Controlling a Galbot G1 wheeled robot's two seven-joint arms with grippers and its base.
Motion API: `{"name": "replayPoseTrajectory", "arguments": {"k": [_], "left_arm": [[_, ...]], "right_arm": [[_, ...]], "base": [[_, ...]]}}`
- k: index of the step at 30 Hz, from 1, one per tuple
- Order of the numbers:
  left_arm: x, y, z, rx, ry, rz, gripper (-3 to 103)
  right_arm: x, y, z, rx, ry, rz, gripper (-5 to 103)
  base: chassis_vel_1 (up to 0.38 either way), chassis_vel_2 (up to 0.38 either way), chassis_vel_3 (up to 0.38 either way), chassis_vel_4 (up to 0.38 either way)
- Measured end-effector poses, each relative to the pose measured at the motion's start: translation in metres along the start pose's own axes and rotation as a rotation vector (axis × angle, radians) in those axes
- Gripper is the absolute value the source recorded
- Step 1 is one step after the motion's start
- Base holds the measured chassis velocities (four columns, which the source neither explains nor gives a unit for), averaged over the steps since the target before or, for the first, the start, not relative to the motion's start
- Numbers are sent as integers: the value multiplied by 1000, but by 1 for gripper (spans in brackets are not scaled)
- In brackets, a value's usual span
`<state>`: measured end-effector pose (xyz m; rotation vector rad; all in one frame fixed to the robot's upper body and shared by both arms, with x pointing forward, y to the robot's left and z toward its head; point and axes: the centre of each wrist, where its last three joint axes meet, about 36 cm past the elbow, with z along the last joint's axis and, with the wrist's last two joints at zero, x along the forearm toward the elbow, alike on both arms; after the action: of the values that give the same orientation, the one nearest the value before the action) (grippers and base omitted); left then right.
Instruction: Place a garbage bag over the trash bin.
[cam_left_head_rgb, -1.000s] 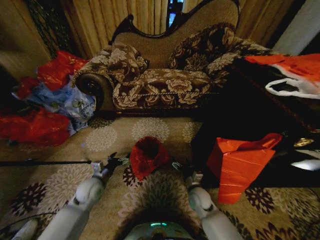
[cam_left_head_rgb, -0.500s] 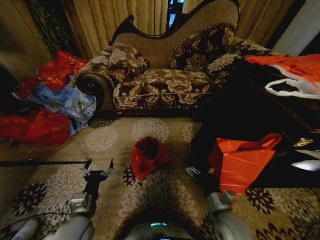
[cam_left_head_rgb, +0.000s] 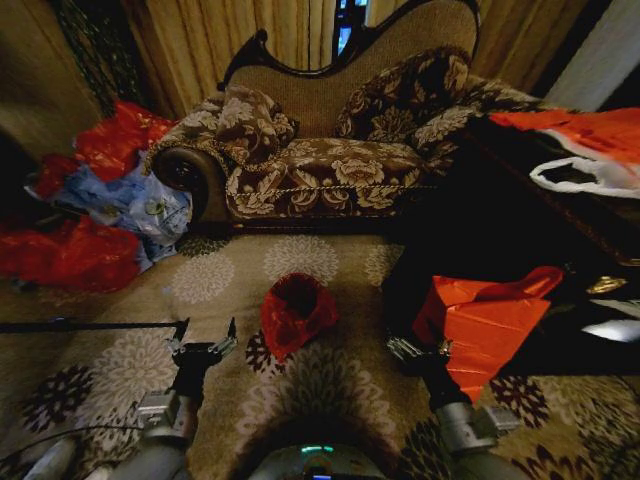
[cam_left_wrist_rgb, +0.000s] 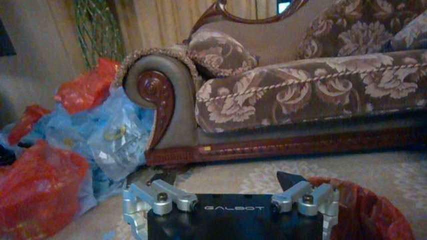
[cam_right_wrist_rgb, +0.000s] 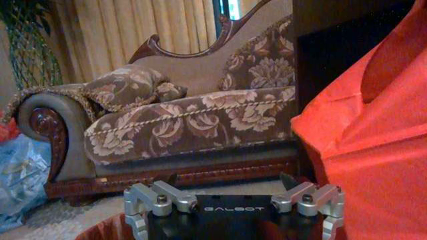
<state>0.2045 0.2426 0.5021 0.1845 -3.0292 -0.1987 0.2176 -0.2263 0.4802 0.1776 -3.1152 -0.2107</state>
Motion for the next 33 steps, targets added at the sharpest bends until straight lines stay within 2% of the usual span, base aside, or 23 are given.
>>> {"name": "replayPoseTrajectory", "arguments": {"k": [3, 7, 12, 17, 33], "left_arm": [[-1, -3, 0, 17, -19, 24, 100], [-4, -5, -1, 29, -35, 44, 100], [-5, -8, -1, 20, -59, 62, 100], [-4, -9, 0, 3, -54, 66, 100], [-4, -9, 1, 2, -49, 66, 100]], "right_arm": [[0, -6, -1, 17, -1, 16, 100], [3, -7, -4, 7, -5, 38, 100], [4, -7, -8, -4, -22, 52, 100], [4, -8, -15, 1, -31, 50, 100], [2, -8, -16, 3, -33, 55, 100]], "base": [[0, 0, 0, 0], [0, 0, 0, 0], [0, 0, 0, 0], [0, 0, 0, 0], [0, 0, 0, 0]]}}
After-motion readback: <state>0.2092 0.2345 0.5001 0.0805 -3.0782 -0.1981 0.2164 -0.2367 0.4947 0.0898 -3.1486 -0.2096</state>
